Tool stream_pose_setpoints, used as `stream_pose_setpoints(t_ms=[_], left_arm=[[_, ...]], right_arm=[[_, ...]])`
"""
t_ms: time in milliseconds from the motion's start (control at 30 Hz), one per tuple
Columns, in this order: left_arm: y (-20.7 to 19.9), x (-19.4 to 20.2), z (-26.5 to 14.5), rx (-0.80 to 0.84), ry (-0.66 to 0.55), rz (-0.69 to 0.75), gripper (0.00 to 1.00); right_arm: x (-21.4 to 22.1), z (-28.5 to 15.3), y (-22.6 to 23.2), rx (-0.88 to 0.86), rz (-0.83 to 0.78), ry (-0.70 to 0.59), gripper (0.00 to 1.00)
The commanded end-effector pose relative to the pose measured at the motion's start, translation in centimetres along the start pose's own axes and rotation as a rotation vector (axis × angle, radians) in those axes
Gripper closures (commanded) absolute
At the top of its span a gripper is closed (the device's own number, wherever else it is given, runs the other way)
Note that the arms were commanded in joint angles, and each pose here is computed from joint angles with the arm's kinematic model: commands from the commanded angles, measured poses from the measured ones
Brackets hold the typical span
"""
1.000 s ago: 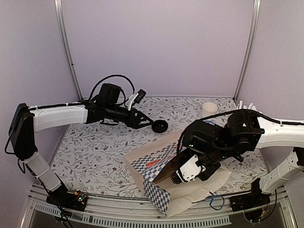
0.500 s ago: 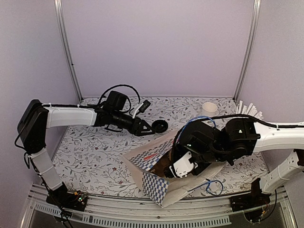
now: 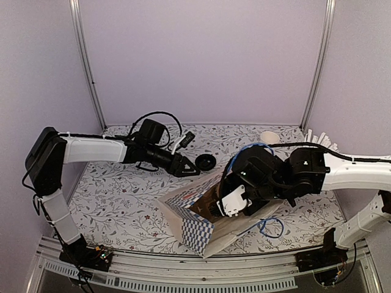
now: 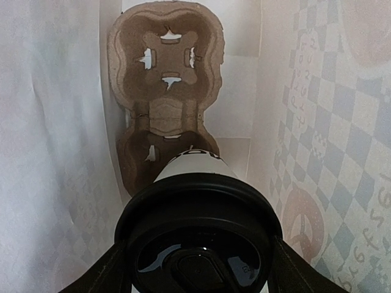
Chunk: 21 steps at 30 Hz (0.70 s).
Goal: Pack the takeout coffee
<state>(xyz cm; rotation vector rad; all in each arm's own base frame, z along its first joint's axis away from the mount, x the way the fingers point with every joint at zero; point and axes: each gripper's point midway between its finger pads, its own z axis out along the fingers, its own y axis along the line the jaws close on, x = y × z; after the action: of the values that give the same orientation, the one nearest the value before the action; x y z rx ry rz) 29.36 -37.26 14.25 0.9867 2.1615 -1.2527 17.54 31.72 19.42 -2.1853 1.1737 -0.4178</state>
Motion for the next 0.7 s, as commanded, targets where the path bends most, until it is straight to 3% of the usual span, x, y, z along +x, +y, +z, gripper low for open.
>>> stream_pose_setpoints(t_ms=[0, 667], left_arm=[[0.2, -0.6, 0.0, 0.007, -0.010, 0.019, 0.36], [0.7, -0.6, -0.3, -0.001, -0.011, 0.005, 0.37]], right_arm=[[-0.1, 0.7, 0.1, -0.005, 0.005, -0.027, 0.52], [0.2, 2.2, 1.1, -0.057, -0.021, -0.036, 0.52]])
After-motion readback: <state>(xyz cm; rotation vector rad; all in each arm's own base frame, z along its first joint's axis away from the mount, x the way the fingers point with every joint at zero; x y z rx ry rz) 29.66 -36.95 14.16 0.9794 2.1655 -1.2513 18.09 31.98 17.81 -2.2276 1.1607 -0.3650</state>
